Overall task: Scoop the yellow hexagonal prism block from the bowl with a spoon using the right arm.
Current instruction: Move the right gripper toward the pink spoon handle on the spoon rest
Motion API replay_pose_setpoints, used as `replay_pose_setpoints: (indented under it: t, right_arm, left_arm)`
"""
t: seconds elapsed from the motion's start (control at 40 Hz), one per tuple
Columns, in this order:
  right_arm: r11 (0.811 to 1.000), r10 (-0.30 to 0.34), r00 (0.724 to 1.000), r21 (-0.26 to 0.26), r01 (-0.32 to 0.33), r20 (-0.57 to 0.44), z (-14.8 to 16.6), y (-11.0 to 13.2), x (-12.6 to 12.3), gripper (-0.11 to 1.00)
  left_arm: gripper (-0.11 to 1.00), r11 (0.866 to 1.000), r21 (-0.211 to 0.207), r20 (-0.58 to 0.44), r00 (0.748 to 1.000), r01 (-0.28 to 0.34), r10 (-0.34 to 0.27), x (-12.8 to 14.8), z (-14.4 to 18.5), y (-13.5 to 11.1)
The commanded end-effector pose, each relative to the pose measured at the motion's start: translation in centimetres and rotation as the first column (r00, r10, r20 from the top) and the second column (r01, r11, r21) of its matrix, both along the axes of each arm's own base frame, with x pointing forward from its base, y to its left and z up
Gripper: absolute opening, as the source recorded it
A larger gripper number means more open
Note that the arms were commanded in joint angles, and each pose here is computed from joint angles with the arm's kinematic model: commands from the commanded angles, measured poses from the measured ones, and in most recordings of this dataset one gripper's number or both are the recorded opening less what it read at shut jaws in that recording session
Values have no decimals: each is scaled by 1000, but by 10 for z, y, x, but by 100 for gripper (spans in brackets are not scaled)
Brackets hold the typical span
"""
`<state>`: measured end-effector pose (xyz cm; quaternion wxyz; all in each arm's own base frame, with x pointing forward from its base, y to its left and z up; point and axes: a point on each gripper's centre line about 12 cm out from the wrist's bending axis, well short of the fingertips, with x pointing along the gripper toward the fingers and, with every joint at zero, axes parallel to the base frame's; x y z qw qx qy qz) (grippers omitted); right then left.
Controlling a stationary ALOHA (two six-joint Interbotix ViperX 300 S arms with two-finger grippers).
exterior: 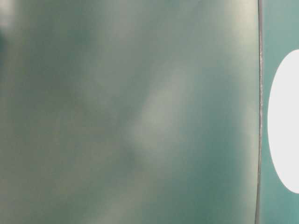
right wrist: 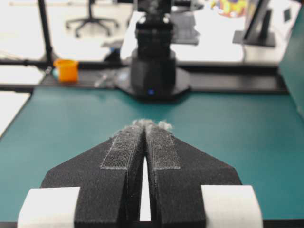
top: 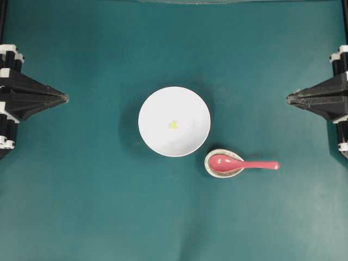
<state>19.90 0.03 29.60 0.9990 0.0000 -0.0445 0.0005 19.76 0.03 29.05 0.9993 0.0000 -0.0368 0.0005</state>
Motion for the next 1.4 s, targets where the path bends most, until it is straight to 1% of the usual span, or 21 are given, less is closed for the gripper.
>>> replay_pose_setpoints:
  t: [0.0,0.03,0.05,0.1,0.28,0.33,0.43,0.6,0.65,0.7,0.78,0.85,1.0,1.08,1.2,1.38]
  right_arm:
    - [1000,0,1000,3,0,12,6,0,3,-2]
    - [1000,0,1000,6,0,15,7,0,4,-2]
    - [1000,0,1000,5,0,17,8,0,4,-1]
    - [1000,0,1000,3,0,17,8,0,4,-1]
    - [1000,0,1000,8,0,9,7,0,4,0]
    - [1000,0,1000,6,0,11,7,0,4,2]
    - [1000,0,1000,6,0,14,8,0,4,12]
    - [1000,0,1000,9,0,14,8,0,4,40]
    - [1000,-1,1000,9,0,14,8,0,4,47]
    - [1000,-1,1000,14,1,12,8,0,4,52]
    - [1000,-2,1000,20,2,12,8,0,4,56]
    - [1000,-3,1000,24,3,3,6,-1,5,56]
    - [999,-8,999,51,11,-51,-7,-1,12,56]
    - [997,-11,995,70,18,-97,-20,-2,18,56]
    - [996,-13,986,86,27,-169,-40,-2,29,56]
    - [995,-1,979,97,22,-206,-65,3,42,56]
  left_arm:
    - [-1,1000,12,14,1000,-1,1,2,8,0]
    - [-1,1000,12,12,1000,0,-1,2,9,0]
    - [5,1000,12,12,1000,0,-1,2,9,0]
    - [3,1000,12,11,1000,-1,1,2,8,0]
    - [3,1000,12,14,1000,-1,1,3,9,0]
    - [3,1000,12,14,1000,-1,1,2,9,0]
    - [3,1000,11,14,1000,1,-1,3,9,0]
    - [3,1000,6,12,1000,1,-1,3,9,0]
    - [3,1000,6,14,1000,-1,1,3,9,0]
    - [3,1000,6,14,1000,1,-1,3,9,0]
    - [3,1000,6,15,1000,1,-1,2,10,0]
    - [3,1000,6,14,1000,-1,1,3,10,0]
    - [3,1000,6,14,1000,1,-1,3,10,0]
    - [3,1000,6,15,1000,1,-1,3,10,0]
    - [3,1000,6,15,1000,-1,1,3,10,0]
    - [3,1000,6,15,1000,-1,1,3,10,0]
